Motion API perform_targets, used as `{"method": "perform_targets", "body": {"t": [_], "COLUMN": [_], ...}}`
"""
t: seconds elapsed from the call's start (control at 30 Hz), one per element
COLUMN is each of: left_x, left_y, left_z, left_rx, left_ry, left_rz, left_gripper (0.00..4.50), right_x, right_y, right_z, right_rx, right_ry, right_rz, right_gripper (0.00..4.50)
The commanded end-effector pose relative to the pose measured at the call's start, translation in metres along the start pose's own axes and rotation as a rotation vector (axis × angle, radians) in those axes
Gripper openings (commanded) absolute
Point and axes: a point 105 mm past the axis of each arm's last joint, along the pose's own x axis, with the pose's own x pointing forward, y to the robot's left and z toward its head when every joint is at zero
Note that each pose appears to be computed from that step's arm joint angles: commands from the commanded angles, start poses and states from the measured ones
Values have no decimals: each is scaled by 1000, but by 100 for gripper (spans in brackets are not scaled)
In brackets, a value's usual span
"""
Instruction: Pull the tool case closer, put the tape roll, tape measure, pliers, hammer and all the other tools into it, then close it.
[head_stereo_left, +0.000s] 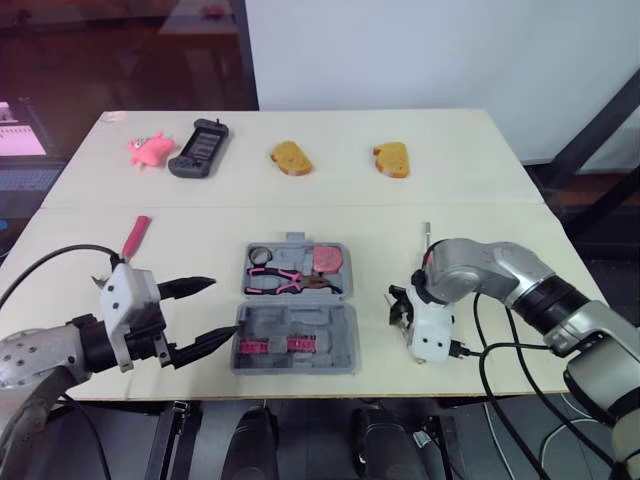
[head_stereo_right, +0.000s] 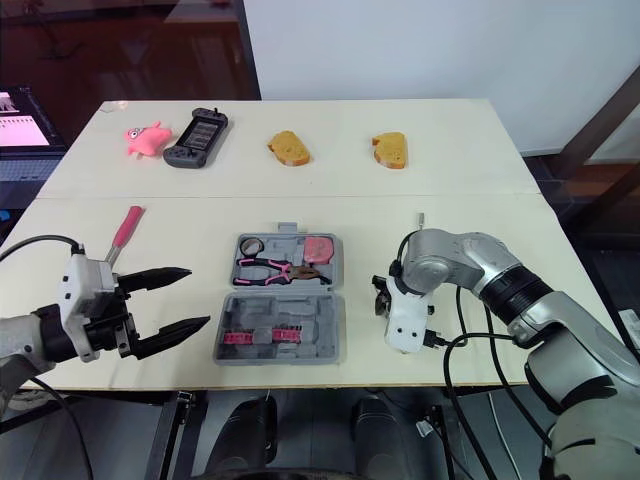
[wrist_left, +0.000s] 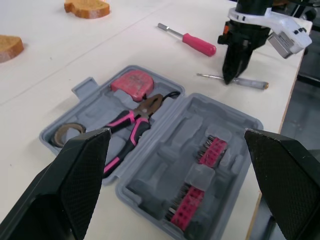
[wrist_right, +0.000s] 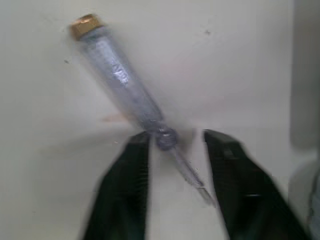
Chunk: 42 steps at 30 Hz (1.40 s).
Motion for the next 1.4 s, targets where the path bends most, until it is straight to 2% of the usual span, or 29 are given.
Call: {"method": "perform_targets", "body": {"t": [0.03, 0.27, 0.53, 0.7, 0.87, 0.93, 1.4], "left_x": [-1, 0, 4, 6, 6, 6, 8], "left_y": [1, 2, 5, 8, 9, 9, 7], "left_z": [5, 5, 4, 5, 5, 3, 1], "left_rx": [16, 20, 28, 35, 37, 39, 39], "left_ry": [-7, -6, -4, -1, 2, 7, 11], "left_rz": [-3, -8, -20, -25, -32, -35, -39], "left_gripper": [450, 450, 450, 450, 450, 450, 450], "right_x": [-1, -3, -9, -4, -5, -4, 7], "right_y": [1, 5, 7, 18, 23, 25, 10], "right_z": [-1, -10, -34, -34, -28, -27, -33], "right_rx": [-17, 49, 287, 415, 394, 368, 234], "right_ry": [6, 29, 115, 114, 121, 133, 144], "right_rz": [11, 7, -50, -67, -75, -71, -50], "right_gripper": [7, 7, 7, 7, 265, 354, 354]}}
